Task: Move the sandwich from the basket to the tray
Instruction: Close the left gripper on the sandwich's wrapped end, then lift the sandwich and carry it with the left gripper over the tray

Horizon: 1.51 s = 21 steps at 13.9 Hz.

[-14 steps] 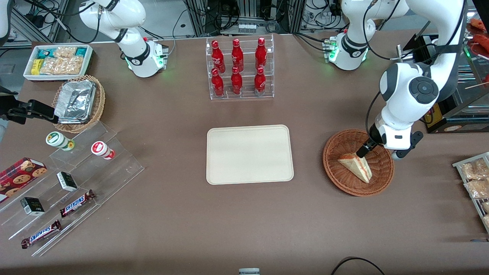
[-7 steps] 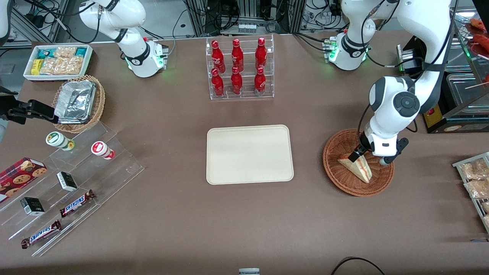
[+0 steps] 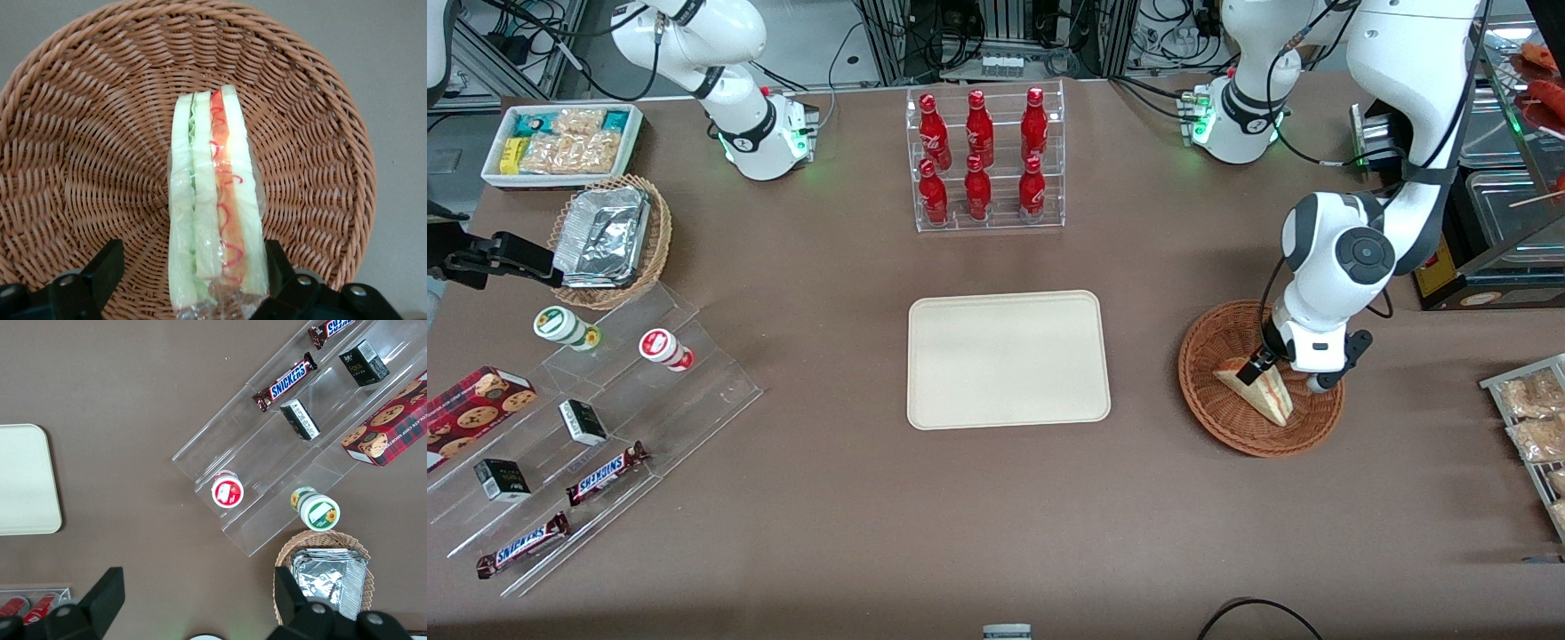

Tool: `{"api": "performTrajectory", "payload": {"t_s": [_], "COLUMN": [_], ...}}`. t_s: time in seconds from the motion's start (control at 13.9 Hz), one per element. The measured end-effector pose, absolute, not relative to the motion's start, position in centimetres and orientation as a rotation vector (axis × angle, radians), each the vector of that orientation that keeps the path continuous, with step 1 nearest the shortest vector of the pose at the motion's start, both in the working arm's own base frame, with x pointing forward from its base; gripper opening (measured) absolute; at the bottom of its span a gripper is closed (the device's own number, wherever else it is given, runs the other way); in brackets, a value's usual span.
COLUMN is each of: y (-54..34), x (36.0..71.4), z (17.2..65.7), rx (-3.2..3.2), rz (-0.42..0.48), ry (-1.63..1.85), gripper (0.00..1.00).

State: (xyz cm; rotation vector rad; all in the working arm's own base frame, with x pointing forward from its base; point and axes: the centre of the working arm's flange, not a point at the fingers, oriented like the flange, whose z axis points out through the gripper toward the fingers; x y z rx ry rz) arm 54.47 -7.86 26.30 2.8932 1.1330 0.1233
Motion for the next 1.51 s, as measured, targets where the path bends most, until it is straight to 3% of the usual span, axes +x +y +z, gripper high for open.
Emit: {"api": "performTrajectory", "payload": {"t_s": [0.22, 0.36, 0.72, 0.94, 1.15, 1.51], "y": [-7.9, -8.0, -9.1, -12.7, -20.7, -35.6], "x": [55.4, 56.1, 57.7, 57.9, 57.0, 53.1], "z": [27.2, 27.9, 31.8, 38.2, 44.2, 41.5], "rx": [2.879, 2.871, 2.942, 3.037, 3.097, 3.177], "rz": [0.159, 0.181, 0.092, 0.006, 0.026, 0.014], "ry": [1.131, 1.127, 1.106, 1.028, 0.836, 0.458], "gripper": [0.51, 0.33, 0.14, 0.14, 0.14, 0.14]}}
